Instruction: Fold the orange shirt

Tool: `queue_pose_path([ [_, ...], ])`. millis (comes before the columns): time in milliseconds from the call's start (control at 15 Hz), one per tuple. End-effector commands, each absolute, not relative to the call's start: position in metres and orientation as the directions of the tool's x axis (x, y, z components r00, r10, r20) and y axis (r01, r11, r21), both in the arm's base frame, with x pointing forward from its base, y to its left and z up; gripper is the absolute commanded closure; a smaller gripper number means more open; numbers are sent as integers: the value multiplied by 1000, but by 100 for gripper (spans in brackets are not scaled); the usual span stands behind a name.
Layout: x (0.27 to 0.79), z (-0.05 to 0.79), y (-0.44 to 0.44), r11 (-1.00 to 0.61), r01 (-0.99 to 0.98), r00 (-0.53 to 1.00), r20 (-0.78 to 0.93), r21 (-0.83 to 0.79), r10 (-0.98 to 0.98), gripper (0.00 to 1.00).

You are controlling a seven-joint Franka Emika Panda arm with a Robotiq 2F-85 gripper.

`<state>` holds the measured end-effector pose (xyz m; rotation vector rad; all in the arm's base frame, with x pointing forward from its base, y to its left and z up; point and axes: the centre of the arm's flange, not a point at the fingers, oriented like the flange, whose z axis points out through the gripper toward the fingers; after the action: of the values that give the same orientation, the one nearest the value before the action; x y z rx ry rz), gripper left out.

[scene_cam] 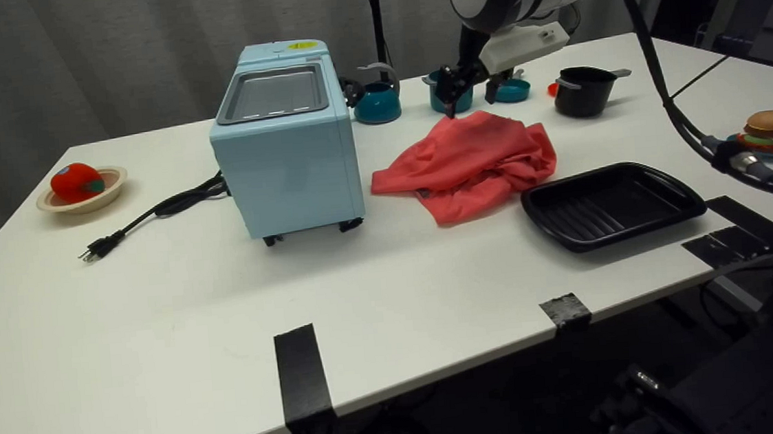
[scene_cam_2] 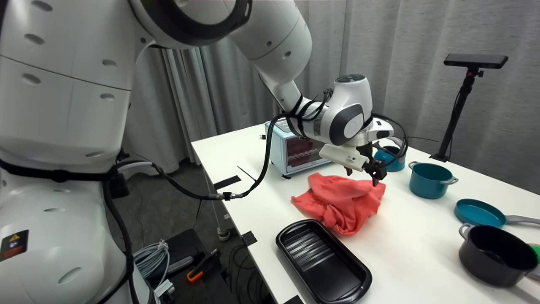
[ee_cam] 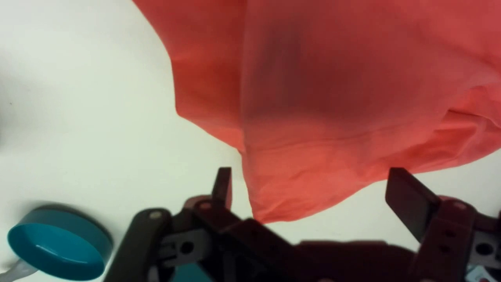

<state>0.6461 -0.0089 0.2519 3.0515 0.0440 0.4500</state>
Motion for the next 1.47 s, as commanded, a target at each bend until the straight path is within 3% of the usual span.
queue_pose_path([
  [0,678,228,-15,-998,-12,978,207,63,1,0],
  [67,680,222,-16,-998,-15,983,186,62,-3,0],
  [133,681,216,-16,-998,-18,985,171,63,-7,18],
  [533,680,221,-12,-996,-3,985,171,86,12,65],
  [600,676,227,-10,-995,1,983,183,99,19,23],
  [733,670,234,-7,-993,11,980,194,120,35,27],
  [867,662,241,-4,-992,23,979,197,127,48,13],
  [933,658,244,-4,-991,27,978,203,134,54,24],
  [1000,654,247,-3,-990,33,977,203,134,60,49],
  [1133,645,249,-3,-993,33,980,190,116,55,50],
  [1400,621,243,-5,-994,33,987,154,103,49,81],
])
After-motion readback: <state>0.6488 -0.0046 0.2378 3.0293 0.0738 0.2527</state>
